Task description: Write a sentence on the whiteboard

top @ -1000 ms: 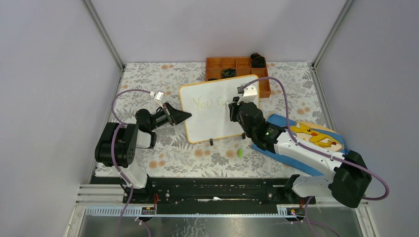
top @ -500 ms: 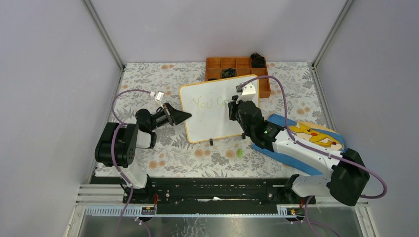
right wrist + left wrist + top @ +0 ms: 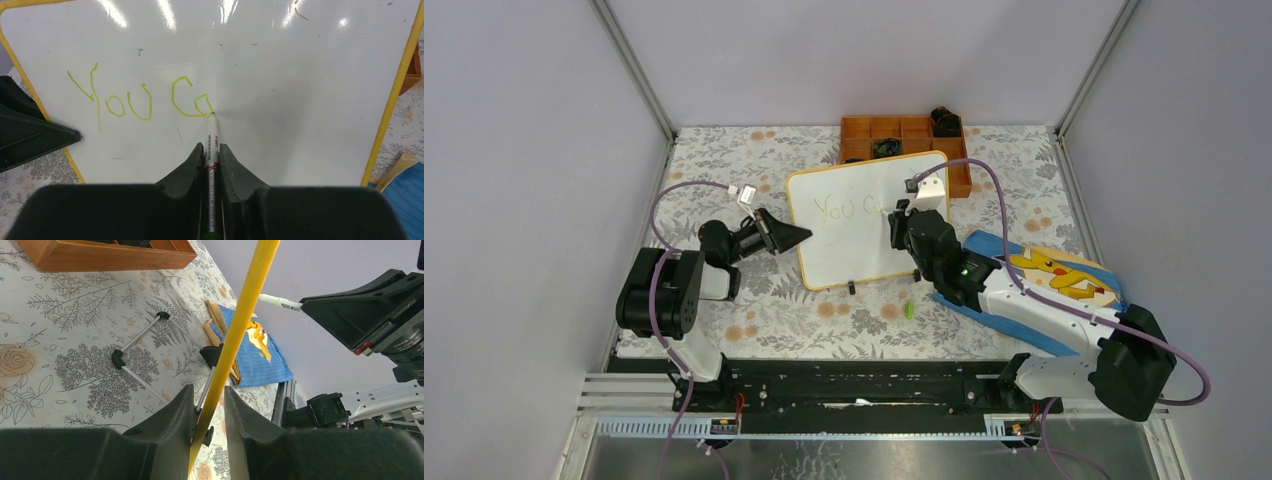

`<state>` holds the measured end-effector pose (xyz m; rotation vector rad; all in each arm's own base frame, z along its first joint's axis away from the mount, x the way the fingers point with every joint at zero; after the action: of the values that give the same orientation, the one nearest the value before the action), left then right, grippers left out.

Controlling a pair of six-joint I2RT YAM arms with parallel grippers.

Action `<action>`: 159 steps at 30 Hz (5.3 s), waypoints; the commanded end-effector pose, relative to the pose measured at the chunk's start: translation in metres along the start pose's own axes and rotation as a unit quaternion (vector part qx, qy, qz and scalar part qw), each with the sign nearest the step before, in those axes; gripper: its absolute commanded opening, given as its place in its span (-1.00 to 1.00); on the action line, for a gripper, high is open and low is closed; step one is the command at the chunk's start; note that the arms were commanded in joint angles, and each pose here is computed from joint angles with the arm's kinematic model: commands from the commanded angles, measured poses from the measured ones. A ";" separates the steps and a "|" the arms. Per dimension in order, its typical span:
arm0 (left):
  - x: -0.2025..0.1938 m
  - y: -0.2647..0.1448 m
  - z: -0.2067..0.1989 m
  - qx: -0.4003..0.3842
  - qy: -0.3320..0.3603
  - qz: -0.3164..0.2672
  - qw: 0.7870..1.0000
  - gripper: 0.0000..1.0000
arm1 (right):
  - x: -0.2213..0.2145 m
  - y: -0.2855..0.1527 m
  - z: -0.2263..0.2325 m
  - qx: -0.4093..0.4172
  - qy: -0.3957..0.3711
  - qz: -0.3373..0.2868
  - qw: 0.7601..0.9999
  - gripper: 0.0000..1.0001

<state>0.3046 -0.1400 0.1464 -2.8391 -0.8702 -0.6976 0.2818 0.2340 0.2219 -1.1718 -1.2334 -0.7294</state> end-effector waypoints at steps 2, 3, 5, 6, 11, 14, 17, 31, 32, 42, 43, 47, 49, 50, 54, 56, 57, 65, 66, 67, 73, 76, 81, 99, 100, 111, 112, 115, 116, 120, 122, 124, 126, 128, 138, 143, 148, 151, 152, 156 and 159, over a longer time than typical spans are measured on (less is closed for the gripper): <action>0.002 0.003 -0.013 -0.022 0.036 0.008 0.999 -0.31 | 0.007 -0.005 -0.011 -0.020 0.016 -0.014 1.000 -1.00; 0.002 0.003 -0.013 -0.022 0.037 0.008 0.999 -0.31 | 0.008 -0.006 -0.012 -0.024 0.016 -0.015 0.999 -1.00; 0.002 0.004 -0.013 -0.023 0.038 0.009 0.999 -0.31 | 0.011 -0.007 -0.014 -0.027 0.019 -0.021 0.999 -1.00; 0.002 0.004 -0.013 -0.023 0.037 0.009 0.999 -0.31 | 0.015 -0.009 -0.014 -0.026 0.022 -0.027 0.999 -1.00; 0.002 0.004 -0.013 -0.022 0.039 0.010 0.999 -0.30 | 0.035 -0.014 -0.017 -0.024 0.035 -0.058 0.997 -1.00; 0.001 0.004 -0.013 -0.021 0.038 0.011 0.999 -0.30 | 0.042 -0.013 -0.017 -0.027 0.031 -0.064 0.997 -1.00; 0.001 0.004 -0.013 -0.021 0.038 0.012 0.999 -0.29 | 0.045 -0.010 -0.016 -0.028 0.030 -0.064 0.997 -1.00; 0.000 0.005 -0.012 -0.019 0.038 0.014 0.999 -0.29 | 0.043 0.002 -0.011 -0.026 0.031 -0.060 0.997 -1.00; 0.000 0.005 -0.012 -0.019 0.039 0.014 0.999 -0.29 | 0.042 0.003 -0.012 -0.027 0.030 -0.058 0.997 -1.00; 0.000 0.005 -0.011 -0.017 0.037 0.016 0.999 -0.28 | 0.024 0.001 -0.013 -0.026 0.030 -0.039 0.998 -1.00; 0.000 0.005 -0.012 -0.017 0.037 0.016 0.999 -0.28 | 0.021 0.001 -0.013 -0.026 0.030 -0.035 0.999 -1.00; 0.000 0.005 -0.012 -0.017 0.038 0.016 0.999 -0.28 | 0.013 -0.002 -0.014 -0.024 0.032 -0.028 0.999 -1.00; 0.000 0.005 -0.012 -0.017 0.038 0.017 0.999 -0.28 | 0.009 -0.003 -0.014 -0.022 0.032 -0.022 0.999 -1.00; -0.001 0.005 -0.012 -0.017 0.039 0.017 0.999 -0.28 | 0.007 -0.004 -0.014 -0.021 0.033 -0.021 0.999 -1.00; -0.001 0.006 -0.012 -0.017 0.040 0.017 0.999 -0.28 | 0.001 -0.005 -0.015 -0.021 0.036 -0.016 0.999 -1.00; -0.001 0.006 -0.012 -0.017 0.040 0.018 0.999 -0.28 | 0.001 -0.005 -0.015 -0.021 0.036 -0.016 0.999 -1.00; -0.001 0.006 -0.012 -0.016 0.040 0.018 0.999 -0.28 | 0.002 -0.005 -0.015 -0.021 0.037 -0.017 0.999 -1.00; -0.002 0.006 -0.013 -0.016 0.041 0.021 0.999 -0.28 | 0.020 -0.001 -0.013 -0.023 0.033 -0.031 0.999 -1.00; -0.002 0.006 -0.013 -0.016 0.042 0.021 0.999 -0.28 | 0.022 0.000 -0.013 -0.024 0.032 -0.032 0.999 -1.00; -0.002 0.007 -0.012 -0.015 0.040 0.021 0.999 -0.28 | 0.024 0.001 -0.012 -0.025 0.032 -0.033 0.999 -1.00; -0.002 0.007 -0.012 -0.015 0.041 0.022 0.999 -0.28 | 0.030 0.004 -0.012 -0.027 0.030 -0.037 0.998 -1.00; -0.002 0.007 -0.011 -0.014 0.039 0.022 0.999 -0.28 | 0.030 0.005 -0.013 -0.032 0.026 -0.037 0.998 -1.00; -0.002 0.007 -0.012 -0.015 0.040 0.023 0.999 -0.28 | 0.034 0.008 -0.016 -0.041 0.023 -0.039 0.998 -1.00; -0.004 0.007 -0.010 -0.011 0.037 0.025 0.999 -0.28 | 0.030 0.008 -0.029 -0.065 0.026 -0.030 0.997 -1.00; -0.004 0.007 -0.010 -0.011 0.037 0.025 0.999 -0.28 | 0.029 0.008 -0.029 -0.066 0.026 -0.029 0.997 -1.00; -0.004 0.008 -0.011 -0.012 0.038 0.026 0.999 -0.28 | 0.017 0.002 -0.032 -0.066 0.028 -0.017 0.997 -1.00; -0.004 0.008 -0.011 -0.012 0.038 0.027 0.999 -0.28 | 0.016 0.001 -0.032 -0.065 0.028 -0.016 0.997 -1.00; -0.005 0.008 -0.011 -0.012 0.039 0.027 0.999 -0.28 | 0.012 0.000 -0.032 -0.062 0.028 -0.013 0.998 -1.00; -0.004 0.008 -0.011 -0.012 0.039 0.027 0.999 -0.28 | 0.011 -0.001 -0.032 -0.061 0.027 -0.012 0.998 -1.00; -0.004 0.008 -0.012 -0.012 0.040 0.027 0.999 -0.28 | 0.005 -0.002 -0.032 -0.057 0.026 -0.006 0.998 -1.00; -0.005 0.008 -0.011 -0.011 0.040 0.028 0.999 -0.28 | 0.002 -0.003 -0.032 -0.057 0.026 -0.003 0.998 -1.00; -0.005 0.008 -0.011 -0.011 0.040 0.028 0.999 -0.28 | 0.001 -0.004 -0.033 -0.058 0.027 -0.001 0.998 -1.00; -0.004 0.008 -0.011 -0.011 0.040 0.028 0.999 -0.28 | 0.003 -0.005 -0.034 -0.058 0.030 -0.004 0.998 -1.00; -0.004 0.008 -0.011 -0.011 0.040 0.027 0.999 -0.28 | 0.010 -0.009 -0.035 -0.057 0.036 -0.012 0.998 -1.00; -0.003 0.008 -0.013 -0.010 0.043 0.024 0.999 -0.17 | 0.047 -0.039 -0.038 -0.020 0.063 -0.067 0.996 -1.00; -0.002 0.008 -0.013 -0.010 0.045 0.024 0.999 -0.16 | 0.049 -0.057 -0.023 0.005 0.042 -0.087 0.995 -1.00; 0.000 0.008 -0.014 -0.004 0.052 0.021 0.998 -0.15 | 0.037 -0.071 0.015 0.028 -0.004 -0.096 0.995 -1.00; 0.000 0.008 -0.012 0.000 0.050 0.022 0.998 -0.16 | 0.023 -0.065 0.030 0.044 -0.003 -0.080 0.996 -1.00; -0.001 0.008 -0.012 0.001 0.051 0.023 0.998 -0.16 | 0.018 -0.063 0.036 0.051 -0.005 -0.076 0.996 -1.00; -0.001 0.009 -0.005 0.016 0.045 0.026 0.999 -0.17 | 0.004 -0.062 0.062 0.075 -0.014 -0.070 0.995 -1.00; -0.002 0.009 0.000 0.026 0.041 0.029 0.998 -0.18 | -0.003 -0.064 0.082 0.088 -0.019 -0.076 0.993 -1.00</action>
<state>0.3006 -0.1482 0.1410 -2.7948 -0.7768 -0.6962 0.2034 0.2714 0.2182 -1.0414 -1.3946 -0.6151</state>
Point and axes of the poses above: each gripper's point midway between its finger pads, its own y axis out along the fingers, its own z axis along the line the jaws close on, x = y × z, the point moved 4 cm from there along -y, back along the fingers, and after that the axes turned 15 degrees about -y, right-handed, at the moved point
